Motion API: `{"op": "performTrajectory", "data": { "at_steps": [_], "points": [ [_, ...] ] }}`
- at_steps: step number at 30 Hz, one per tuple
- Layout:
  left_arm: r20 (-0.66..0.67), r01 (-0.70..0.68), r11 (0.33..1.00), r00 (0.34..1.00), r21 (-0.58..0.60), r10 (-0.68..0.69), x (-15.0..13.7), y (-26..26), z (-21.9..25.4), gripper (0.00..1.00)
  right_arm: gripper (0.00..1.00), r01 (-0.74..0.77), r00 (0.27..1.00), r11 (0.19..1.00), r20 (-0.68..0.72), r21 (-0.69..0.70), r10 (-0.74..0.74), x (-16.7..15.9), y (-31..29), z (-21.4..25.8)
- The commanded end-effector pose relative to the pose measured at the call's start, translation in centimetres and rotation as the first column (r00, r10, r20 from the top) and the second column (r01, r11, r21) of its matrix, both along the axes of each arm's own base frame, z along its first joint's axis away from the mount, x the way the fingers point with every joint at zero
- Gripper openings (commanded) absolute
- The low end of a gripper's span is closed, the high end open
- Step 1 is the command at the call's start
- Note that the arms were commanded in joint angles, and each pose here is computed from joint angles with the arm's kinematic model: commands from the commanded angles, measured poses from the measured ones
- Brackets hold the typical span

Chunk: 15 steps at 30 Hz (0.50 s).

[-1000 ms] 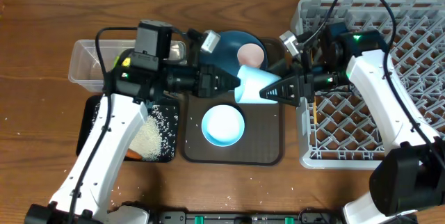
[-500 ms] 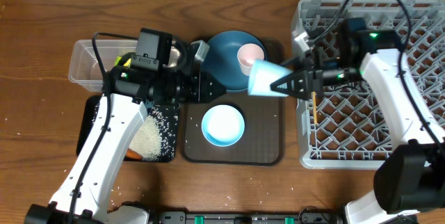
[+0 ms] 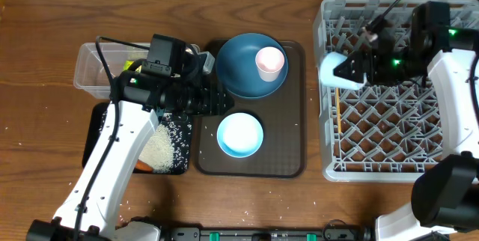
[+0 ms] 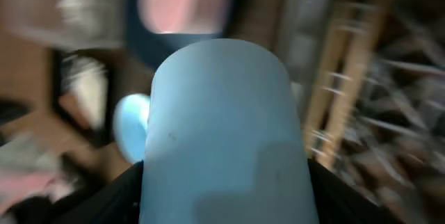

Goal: Sort waste into correct bins and load items into the dishwasher rack
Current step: 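Lower the cup upside down into the rack and open right gripper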

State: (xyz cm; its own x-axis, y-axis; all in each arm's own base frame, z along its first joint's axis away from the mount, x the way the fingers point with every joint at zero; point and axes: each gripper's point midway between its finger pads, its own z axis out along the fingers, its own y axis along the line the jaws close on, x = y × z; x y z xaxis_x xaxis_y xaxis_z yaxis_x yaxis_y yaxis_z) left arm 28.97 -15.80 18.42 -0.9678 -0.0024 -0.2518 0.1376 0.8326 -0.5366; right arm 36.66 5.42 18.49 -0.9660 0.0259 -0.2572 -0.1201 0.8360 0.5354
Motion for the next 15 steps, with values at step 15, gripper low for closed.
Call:
{"op": "performTrajectory", "data": {
  "at_steps": [15],
  "points": [
    [0.021, -0.001, 1.0, 1.0, 0.012, 0.001, 0.3, 0.2, 0.4, 0.93, 0.24, 0.171, 0.976, 0.88, -0.048, -0.444, -0.214, -1.5, -4.1, -1.2]
  ]
}}
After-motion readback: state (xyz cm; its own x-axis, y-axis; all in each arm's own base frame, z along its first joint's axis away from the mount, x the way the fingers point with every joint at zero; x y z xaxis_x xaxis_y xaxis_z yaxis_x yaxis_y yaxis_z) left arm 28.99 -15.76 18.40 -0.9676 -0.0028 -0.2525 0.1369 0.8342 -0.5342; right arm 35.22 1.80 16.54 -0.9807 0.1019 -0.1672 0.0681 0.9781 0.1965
